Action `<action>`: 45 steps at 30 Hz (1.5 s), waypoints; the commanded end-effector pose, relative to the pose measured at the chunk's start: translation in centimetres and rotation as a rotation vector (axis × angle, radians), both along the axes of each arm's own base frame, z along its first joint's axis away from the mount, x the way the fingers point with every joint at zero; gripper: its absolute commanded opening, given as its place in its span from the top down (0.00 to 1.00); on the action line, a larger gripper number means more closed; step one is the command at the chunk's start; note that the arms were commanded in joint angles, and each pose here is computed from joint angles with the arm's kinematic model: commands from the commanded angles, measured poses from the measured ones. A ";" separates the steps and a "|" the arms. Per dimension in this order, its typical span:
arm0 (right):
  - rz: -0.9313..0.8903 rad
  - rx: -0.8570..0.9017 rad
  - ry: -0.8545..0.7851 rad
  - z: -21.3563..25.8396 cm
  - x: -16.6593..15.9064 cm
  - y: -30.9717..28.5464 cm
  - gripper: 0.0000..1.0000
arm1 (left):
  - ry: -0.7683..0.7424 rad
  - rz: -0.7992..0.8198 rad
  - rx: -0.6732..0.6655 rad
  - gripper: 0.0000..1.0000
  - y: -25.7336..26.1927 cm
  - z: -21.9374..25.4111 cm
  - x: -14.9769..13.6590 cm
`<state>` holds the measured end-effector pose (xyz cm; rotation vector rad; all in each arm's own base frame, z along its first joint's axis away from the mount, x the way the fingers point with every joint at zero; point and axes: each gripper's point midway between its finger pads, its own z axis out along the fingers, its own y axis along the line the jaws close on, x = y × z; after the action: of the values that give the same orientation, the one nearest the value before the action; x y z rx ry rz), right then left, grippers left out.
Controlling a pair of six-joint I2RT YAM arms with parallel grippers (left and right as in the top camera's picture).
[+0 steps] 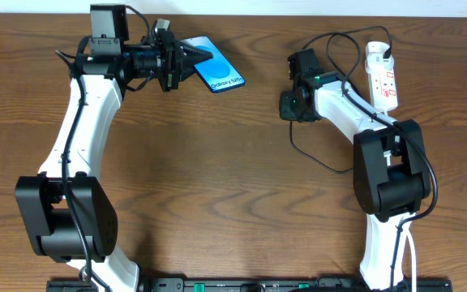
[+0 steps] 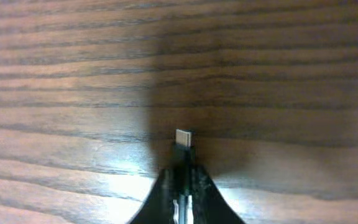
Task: Plug charger to phone and switch on socket
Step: 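Lift the USB-C plug with the right gripper and point it left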
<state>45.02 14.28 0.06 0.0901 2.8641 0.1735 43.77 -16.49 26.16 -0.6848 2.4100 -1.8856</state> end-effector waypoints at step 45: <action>0.755 1.051 -0.135 20.2 -10.6 7.8 0.99 | -0.342 -0.128 0.039 0.93 -0.1 1.5 -0.9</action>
<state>34.48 22.23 18.95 -0.7562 2.2747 1.6233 43.72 -16.51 26.24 -0.3790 2.3678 -1.8000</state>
